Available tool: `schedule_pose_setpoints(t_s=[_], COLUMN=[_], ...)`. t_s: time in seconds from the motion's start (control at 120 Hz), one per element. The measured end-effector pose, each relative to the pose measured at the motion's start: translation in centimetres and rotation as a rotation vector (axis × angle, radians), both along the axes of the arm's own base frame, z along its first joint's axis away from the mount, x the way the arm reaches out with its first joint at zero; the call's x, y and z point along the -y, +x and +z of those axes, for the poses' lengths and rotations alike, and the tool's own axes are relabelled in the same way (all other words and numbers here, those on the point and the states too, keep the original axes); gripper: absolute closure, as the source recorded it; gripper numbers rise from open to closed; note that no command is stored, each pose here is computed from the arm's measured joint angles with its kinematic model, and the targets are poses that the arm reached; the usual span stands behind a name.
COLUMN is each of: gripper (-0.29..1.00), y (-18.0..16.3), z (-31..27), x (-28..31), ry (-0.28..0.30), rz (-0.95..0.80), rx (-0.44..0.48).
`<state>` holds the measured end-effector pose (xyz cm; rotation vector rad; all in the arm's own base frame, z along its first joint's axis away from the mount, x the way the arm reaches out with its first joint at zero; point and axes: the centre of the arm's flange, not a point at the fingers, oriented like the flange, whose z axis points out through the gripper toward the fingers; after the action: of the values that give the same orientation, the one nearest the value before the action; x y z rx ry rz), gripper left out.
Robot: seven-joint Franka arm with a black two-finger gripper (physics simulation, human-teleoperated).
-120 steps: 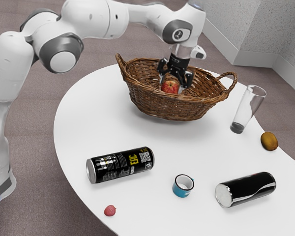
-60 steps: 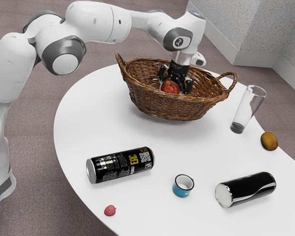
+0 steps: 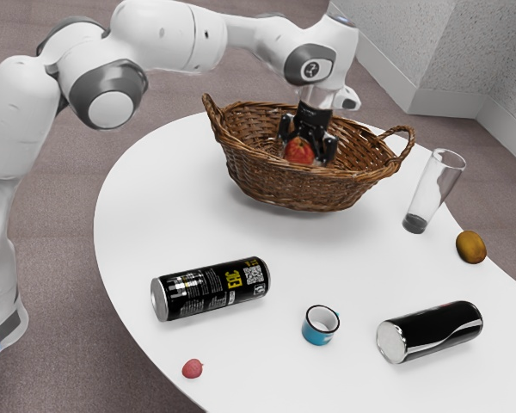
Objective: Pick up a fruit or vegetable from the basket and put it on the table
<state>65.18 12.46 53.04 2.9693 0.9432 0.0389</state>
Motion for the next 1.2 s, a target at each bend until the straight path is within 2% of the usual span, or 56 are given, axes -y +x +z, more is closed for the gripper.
schedule_pose_setpoints(t_s=[0.05, 0.15, 0.258, 0.333, 0.433, 0.55, 0.808, 1.117, 1.2], gripper=[0.37, 0.48, 0.47, 0.46, 0.45, 0.45, 0.46, 0.45, 0.29], y=[-0.8, -2.5, -4.8, -5.9, -6.7, -7.2, -7.7, -5.7, -5.4], z=[2.4, 6.5, 11.4, 13.7, 15.5, 15.7, 14.7, 9.4, 9.0], x=[-0.1, -0.1, 0.7, 3.7, 10.7, 16.8, 24.0, 27.3, 27.2], ry=[-0.002, -0.008, -0.022, -0.042, -0.069, -0.086, -0.096, -0.082, -0.082], rz=[-0.004, -0.011, -0.035, -0.095, -0.228, -0.341, -0.463, -0.497, -0.486], rx=[0.03, 0.074, 0.131, 0.152, 0.158, 0.144, 0.121, 0.055, 0.053])
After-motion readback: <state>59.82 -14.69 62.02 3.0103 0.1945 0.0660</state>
